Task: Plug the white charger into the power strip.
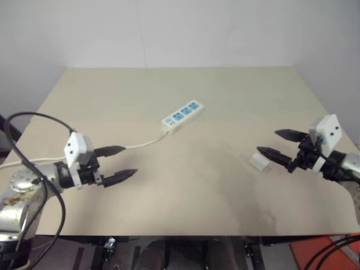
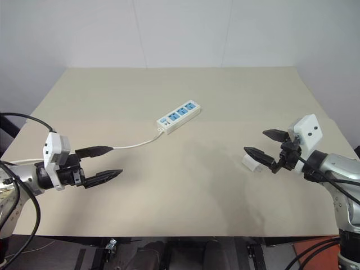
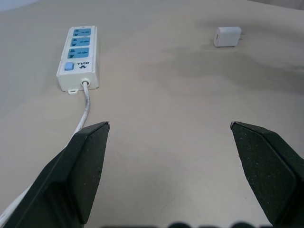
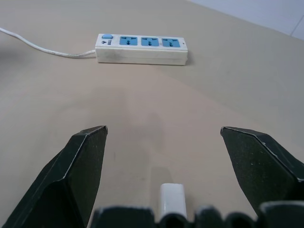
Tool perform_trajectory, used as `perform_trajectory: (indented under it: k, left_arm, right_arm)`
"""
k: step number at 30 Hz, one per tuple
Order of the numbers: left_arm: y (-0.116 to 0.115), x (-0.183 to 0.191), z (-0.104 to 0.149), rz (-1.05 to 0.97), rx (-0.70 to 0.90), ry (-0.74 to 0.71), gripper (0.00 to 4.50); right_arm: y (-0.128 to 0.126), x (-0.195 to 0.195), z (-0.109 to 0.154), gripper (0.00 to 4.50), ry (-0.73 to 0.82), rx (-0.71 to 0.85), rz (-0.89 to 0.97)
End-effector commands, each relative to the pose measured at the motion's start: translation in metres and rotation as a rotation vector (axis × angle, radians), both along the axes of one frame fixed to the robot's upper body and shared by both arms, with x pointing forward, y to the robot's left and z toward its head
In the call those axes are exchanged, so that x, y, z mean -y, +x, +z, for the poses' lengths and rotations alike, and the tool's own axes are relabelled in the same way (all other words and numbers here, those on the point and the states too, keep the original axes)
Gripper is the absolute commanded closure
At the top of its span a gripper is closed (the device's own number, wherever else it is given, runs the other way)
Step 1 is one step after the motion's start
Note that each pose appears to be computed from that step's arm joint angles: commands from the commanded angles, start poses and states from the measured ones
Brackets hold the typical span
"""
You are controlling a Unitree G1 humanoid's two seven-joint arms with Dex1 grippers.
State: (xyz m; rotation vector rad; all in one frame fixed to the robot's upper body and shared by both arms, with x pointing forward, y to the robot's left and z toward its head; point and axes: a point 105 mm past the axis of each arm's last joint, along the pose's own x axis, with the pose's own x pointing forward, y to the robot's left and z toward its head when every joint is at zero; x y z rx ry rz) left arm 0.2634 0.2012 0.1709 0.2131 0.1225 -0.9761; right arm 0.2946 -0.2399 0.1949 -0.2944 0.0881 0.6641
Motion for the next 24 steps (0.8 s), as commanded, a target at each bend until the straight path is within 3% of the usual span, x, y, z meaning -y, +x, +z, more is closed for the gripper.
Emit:
perform_trajectory:
  k: [1,8,13,19,24]
  left_arm:
    - [0.001,0.002,0.008,-0.006,0.045,0.005,0.05]
    - [0.002,0.001,0.008,-0.001,0.052,0.007,0.05]
    - [0.022,0.000,0.012,0.080,0.065,-0.002,0.05]
    - [0.067,0.021,0.007,0.115,0.039,0.052,0.05]
    - [0.128,0.037,-0.020,0.307,-0.133,0.130,0.05]
  right_arm:
    - [0.000,0.001,0.012,0.00,-0.017,0.043,0.002]
    - [0.001,0.001,0.014,0.00,-0.018,0.047,0.006]
    - [0.003,-0.002,0.015,0.00,-0.013,0.053,0.010]
    - [0.008,-0.009,0.019,0.00,-0.007,0.067,0.028]
    - [0.007,-0.015,0.025,0.00,-0.001,0.090,0.050]
